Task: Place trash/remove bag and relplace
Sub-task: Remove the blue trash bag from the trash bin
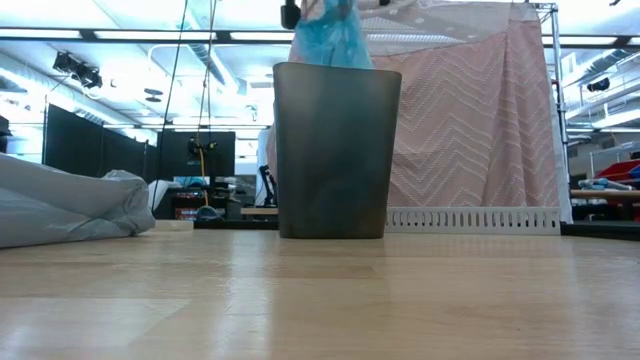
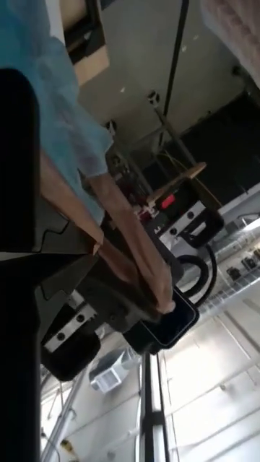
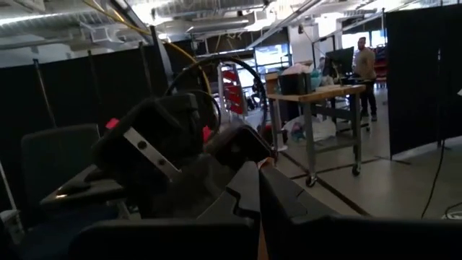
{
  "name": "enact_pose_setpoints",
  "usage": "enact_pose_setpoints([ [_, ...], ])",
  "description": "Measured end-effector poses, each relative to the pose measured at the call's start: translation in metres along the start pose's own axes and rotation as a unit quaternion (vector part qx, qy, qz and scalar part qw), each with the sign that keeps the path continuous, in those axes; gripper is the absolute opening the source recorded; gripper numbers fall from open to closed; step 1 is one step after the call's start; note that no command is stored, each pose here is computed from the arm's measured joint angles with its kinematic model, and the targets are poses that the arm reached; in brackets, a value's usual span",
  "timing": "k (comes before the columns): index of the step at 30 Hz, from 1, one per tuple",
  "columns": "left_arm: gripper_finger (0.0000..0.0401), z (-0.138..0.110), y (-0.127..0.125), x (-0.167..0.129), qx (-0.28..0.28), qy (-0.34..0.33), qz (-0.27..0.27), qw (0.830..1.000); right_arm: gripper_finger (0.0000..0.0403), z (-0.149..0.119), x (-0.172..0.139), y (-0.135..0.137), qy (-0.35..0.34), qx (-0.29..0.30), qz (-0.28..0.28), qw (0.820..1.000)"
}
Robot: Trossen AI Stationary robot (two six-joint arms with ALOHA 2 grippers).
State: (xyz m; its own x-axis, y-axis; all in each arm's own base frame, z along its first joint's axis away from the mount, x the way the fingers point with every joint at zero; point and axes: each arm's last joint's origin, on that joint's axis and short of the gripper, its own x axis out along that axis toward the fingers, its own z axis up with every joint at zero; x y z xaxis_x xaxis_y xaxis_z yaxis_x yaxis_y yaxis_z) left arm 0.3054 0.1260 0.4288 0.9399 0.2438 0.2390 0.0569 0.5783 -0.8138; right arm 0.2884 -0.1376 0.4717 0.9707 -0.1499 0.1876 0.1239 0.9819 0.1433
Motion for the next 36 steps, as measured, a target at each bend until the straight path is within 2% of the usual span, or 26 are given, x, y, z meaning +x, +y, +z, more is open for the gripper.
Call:
enact_pose_setpoints([
  [5, 0.0002, -0.006, 0.012, 0.012, -0.019, 0.007, -0.018, 1.0, 0.0, 0.0, 0.0, 0.0, 0.0, 0.0, -0.002, 1.0],
  [16, 0.0002, -0.011, 0.03, 0.021, -0.025, 0.014, 0.011, 1.0, 0.0, -0.001, 0.003, 0.011, -0.002, 0.02, 0.02, 1.0],
  [26, 0.0002, -0.011, 0.043, 0.021, 0.003, 0.028, 0.053, 0.998, 0.0, 0.001, 0.007, 0.03, -0.022, 0.028, 0.054, 0.998],
  [36, 0.0002, -0.011, 0.043, 0.021, 0.022, 0.03, 0.053, 0.998, 0.0, 0.007, 0.006, 0.03, -0.052, 0.033, 0.061, 0.996],
])
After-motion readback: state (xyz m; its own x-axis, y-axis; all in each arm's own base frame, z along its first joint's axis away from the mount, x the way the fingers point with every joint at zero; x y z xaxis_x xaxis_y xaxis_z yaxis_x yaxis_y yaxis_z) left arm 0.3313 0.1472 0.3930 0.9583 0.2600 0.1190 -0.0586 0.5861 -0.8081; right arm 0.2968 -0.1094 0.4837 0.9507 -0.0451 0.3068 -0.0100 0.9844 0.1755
